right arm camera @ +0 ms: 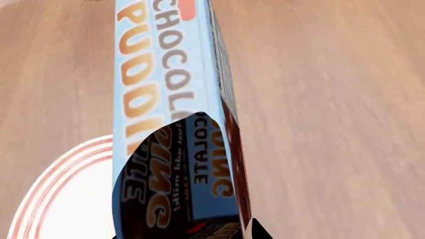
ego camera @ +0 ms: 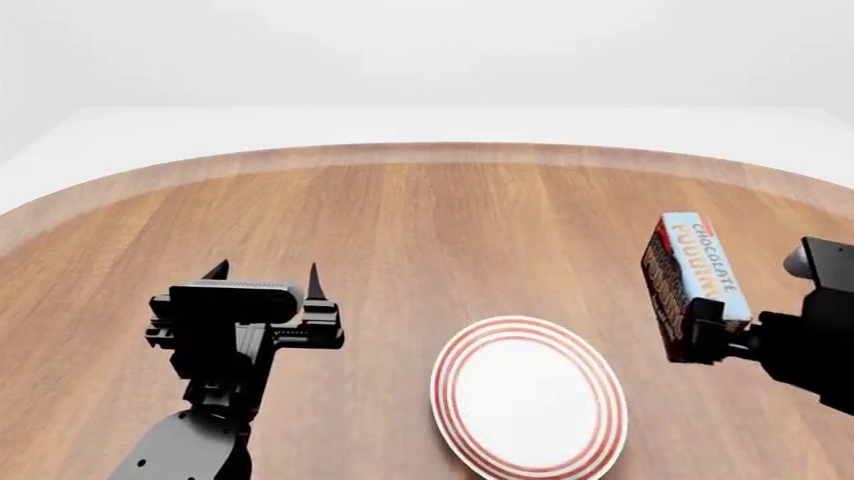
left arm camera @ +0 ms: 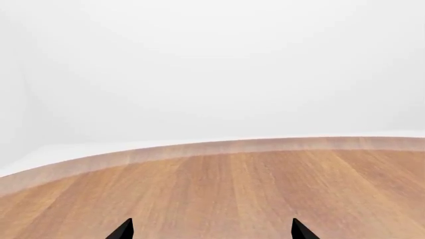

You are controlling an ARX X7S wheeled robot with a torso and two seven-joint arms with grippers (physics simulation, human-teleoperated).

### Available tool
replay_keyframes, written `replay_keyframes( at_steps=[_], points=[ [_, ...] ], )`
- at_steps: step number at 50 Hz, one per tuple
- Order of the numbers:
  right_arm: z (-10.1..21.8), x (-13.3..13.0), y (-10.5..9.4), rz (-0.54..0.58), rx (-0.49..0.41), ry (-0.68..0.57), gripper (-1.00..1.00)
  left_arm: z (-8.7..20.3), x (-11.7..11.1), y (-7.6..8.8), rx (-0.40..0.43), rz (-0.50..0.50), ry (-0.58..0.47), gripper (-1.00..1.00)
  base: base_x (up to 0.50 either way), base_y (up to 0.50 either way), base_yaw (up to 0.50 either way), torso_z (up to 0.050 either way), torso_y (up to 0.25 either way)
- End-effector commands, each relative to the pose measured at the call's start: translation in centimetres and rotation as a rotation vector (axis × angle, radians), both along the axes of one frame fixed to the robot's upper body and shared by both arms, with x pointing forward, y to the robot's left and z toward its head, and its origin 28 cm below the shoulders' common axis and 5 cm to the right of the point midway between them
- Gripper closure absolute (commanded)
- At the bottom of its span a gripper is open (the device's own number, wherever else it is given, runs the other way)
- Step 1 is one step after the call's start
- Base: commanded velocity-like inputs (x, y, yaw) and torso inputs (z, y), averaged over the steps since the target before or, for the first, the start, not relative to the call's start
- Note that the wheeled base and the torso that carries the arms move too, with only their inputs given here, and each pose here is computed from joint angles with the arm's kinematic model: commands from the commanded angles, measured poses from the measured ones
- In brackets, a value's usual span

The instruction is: Put the chocolate pudding to the right of the plate.

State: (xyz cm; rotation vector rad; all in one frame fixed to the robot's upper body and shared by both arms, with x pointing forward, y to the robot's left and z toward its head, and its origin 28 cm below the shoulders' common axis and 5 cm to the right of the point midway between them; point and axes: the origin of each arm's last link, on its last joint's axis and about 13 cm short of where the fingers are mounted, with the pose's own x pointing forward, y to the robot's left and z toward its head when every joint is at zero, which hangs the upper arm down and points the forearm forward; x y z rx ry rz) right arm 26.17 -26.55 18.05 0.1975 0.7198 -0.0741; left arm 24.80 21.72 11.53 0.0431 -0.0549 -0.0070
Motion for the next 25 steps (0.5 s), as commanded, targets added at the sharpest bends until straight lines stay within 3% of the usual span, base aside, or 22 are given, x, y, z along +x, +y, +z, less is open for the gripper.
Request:
replay_keyframes(
  at_steps=[1, 14, 25],
  points=[
    [-1.3, -1.0, -3.1, -0.135, 0.008, 0.039, 1.0, -0.1, 0.0, 0.0, 0.001, -0.001, 0.001, -1.0, 0.0, 0.0, 0.0, 0.0, 0.0],
    [-3.7, -0.4, -3.5, -0.128, -0.056, 0.125, 1.0, -0.2, -0.1, 0.0, 0.001, 0.001, 0.004, -1.0, 0.0, 0.0, 0.0, 0.0, 0.0],
    [-5.5, 0.0, -3.6, -0.129, -0.05, 0.162, 1.0, -0.2, -0.2, 0.0, 0.001, 0.001, 0.004, -1.0, 0.0, 0.0, 0.0, 0.0, 0.0]
  ],
)
